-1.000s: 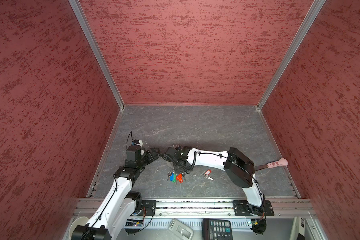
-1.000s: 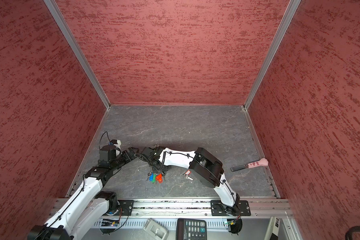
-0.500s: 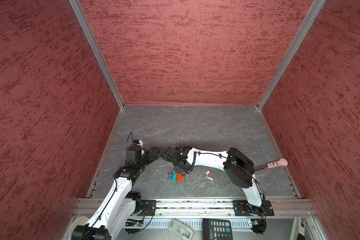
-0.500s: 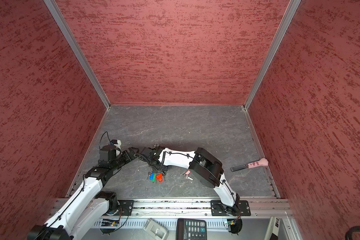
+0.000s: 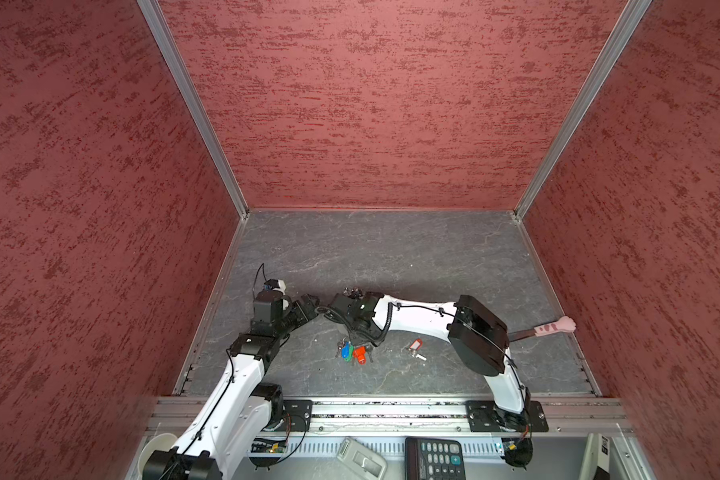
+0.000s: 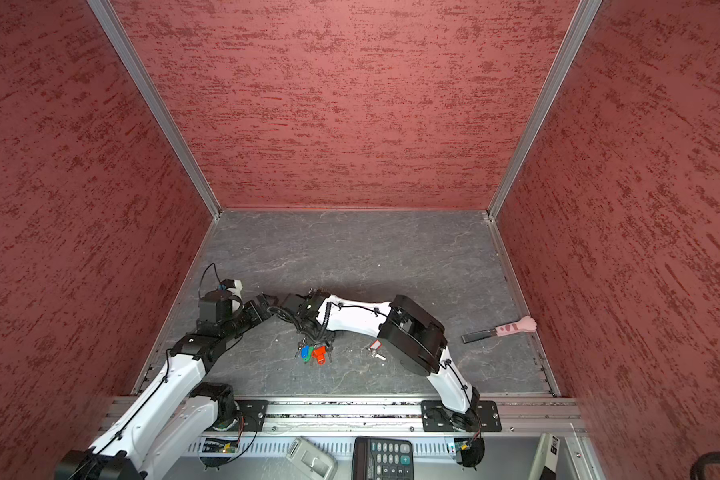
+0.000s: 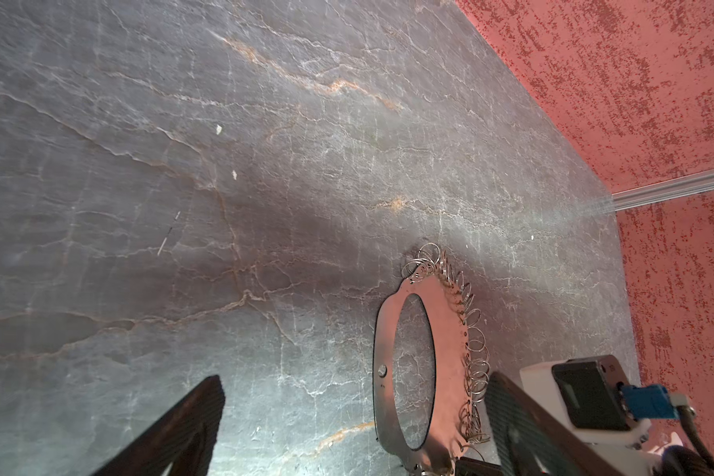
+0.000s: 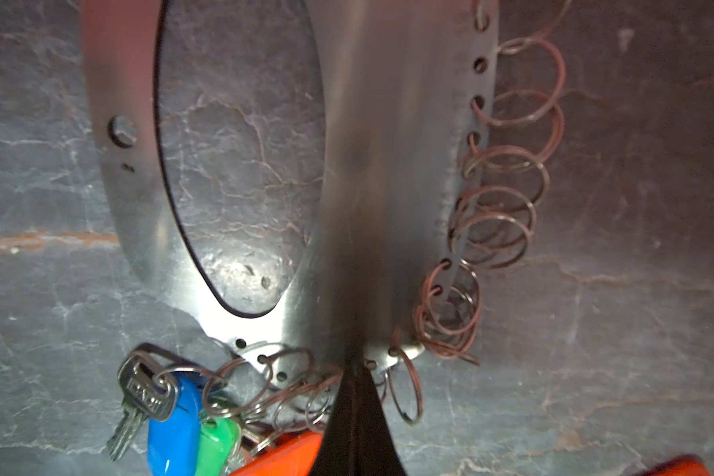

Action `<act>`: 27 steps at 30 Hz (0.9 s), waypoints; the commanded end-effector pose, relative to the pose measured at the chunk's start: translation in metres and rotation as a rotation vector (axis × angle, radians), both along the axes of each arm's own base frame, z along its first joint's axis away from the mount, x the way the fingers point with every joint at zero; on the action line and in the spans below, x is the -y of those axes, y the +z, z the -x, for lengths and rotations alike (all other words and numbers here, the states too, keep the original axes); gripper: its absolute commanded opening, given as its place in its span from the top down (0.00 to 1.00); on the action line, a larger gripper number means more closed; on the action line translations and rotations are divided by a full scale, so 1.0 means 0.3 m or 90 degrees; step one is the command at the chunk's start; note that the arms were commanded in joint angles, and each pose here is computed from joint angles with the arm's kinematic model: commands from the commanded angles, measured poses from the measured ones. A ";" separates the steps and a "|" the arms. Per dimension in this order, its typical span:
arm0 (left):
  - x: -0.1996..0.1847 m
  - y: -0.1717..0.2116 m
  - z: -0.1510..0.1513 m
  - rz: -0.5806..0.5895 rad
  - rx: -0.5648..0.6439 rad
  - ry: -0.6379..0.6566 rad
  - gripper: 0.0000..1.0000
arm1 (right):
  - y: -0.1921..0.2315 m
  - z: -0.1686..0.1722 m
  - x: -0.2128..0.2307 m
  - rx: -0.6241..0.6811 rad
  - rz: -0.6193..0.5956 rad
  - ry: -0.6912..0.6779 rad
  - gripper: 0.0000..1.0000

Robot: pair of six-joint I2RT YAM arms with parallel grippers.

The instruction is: Put the keys on the keyring

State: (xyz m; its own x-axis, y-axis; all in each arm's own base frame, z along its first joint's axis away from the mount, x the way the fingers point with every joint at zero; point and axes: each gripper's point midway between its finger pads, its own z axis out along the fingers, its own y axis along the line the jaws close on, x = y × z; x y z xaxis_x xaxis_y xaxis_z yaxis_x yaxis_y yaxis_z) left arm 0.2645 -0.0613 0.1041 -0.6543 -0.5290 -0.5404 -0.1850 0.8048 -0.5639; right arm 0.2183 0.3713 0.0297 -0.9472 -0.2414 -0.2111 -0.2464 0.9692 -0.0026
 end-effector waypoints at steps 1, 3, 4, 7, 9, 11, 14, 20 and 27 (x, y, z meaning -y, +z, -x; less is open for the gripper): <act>0.001 0.005 -0.006 -0.011 0.014 -0.005 0.00 | 0.007 -0.015 0.047 0.022 0.057 -0.018 0.99; 0.001 0.005 -0.006 -0.011 0.014 -0.005 0.00 | -0.001 -0.013 0.065 0.021 0.075 -0.021 0.98; 0.001 0.005 -0.006 -0.011 0.014 -0.005 0.00 | -0.004 -0.012 0.068 0.020 0.078 -0.022 0.97; 0.000 0.006 -0.006 -0.012 0.015 -0.005 0.00 | -0.005 -0.013 0.066 0.020 0.076 -0.021 0.95; 0.001 0.003 -0.004 -0.012 0.013 -0.005 0.00 | -0.005 -0.013 0.058 0.019 0.071 -0.020 0.94; 0.001 0.003 -0.004 -0.012 0.013 -0.005 0.00 | -0.013 -0.010 0.054 0.015 0.069 -0.020 0.93; 0.002 0.005 -0.005 -0.011 0.015 -0.006 0.00 | -0.017 -0.011 0.066 0.016 0.082 -0.023 0.91; 0.003 0.006 -0.006 -0.012 0.016 -0.006 0.00 | -0.015 -0.015 0.090 0.022 0.103 -0.031 0.83; 0.004 0.007 -0.005 -0.012 0.016 -0.007 0.00 | -0.018 -0.016 0.094 0.023 0.114 -0.029 0.87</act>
